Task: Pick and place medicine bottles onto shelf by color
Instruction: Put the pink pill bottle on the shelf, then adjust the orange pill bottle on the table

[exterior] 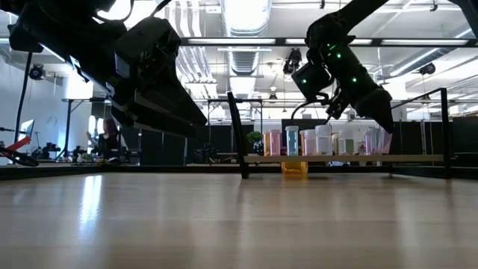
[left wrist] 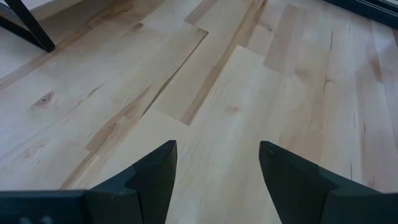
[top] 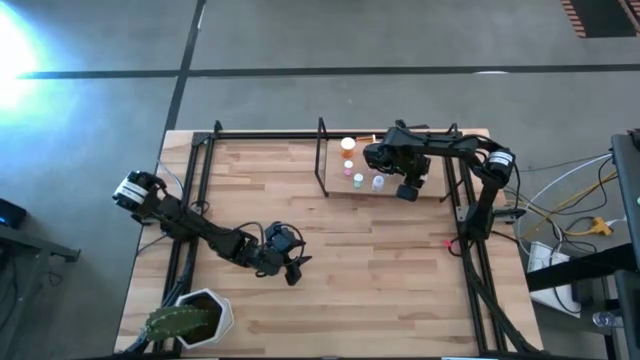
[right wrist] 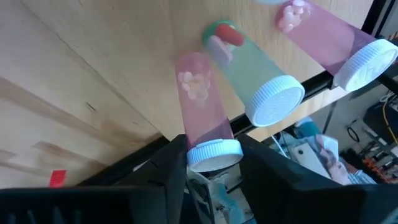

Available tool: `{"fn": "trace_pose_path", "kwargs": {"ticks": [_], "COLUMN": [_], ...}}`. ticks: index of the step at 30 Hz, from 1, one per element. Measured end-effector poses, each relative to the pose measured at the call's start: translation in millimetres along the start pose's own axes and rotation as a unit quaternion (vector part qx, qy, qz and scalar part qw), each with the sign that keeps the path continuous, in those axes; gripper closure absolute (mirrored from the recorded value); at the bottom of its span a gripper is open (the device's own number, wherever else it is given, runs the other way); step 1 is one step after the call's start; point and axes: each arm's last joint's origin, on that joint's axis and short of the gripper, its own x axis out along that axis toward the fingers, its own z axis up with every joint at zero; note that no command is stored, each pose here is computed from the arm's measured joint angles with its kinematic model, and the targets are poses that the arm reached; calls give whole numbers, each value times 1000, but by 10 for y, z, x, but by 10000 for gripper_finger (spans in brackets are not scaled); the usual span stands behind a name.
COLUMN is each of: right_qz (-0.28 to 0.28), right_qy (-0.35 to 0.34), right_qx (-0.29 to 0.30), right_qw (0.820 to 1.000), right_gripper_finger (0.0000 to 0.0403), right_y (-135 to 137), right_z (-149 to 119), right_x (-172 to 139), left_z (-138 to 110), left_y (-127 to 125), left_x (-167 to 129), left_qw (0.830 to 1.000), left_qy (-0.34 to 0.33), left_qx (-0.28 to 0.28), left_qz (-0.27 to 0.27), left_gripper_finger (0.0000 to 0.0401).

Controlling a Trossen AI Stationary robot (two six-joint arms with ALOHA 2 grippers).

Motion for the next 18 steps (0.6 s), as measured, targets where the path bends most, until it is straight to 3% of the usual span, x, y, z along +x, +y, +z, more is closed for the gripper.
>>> {"fn": "trace_pose_path", "kwargs": {"ticks": [9,18], "right_qz": [0,17], "right_qy": [0,-37], "right_qx": [-10,-17], "right_qw": [1000,999], "right_gripper_finger": [234,232], "right_y": [0,-49], "right_z": [-2,-154], "right_x": [-1,-139], "left_z": [1,1], "left_y": [-1,-1], "left_x": [0,0], "left_qw": [1000,1000], "left_qy": [0,0], "left_qx": [0,0], "left_qz": [0,0], "left_gripper_finger": [189,189]}}
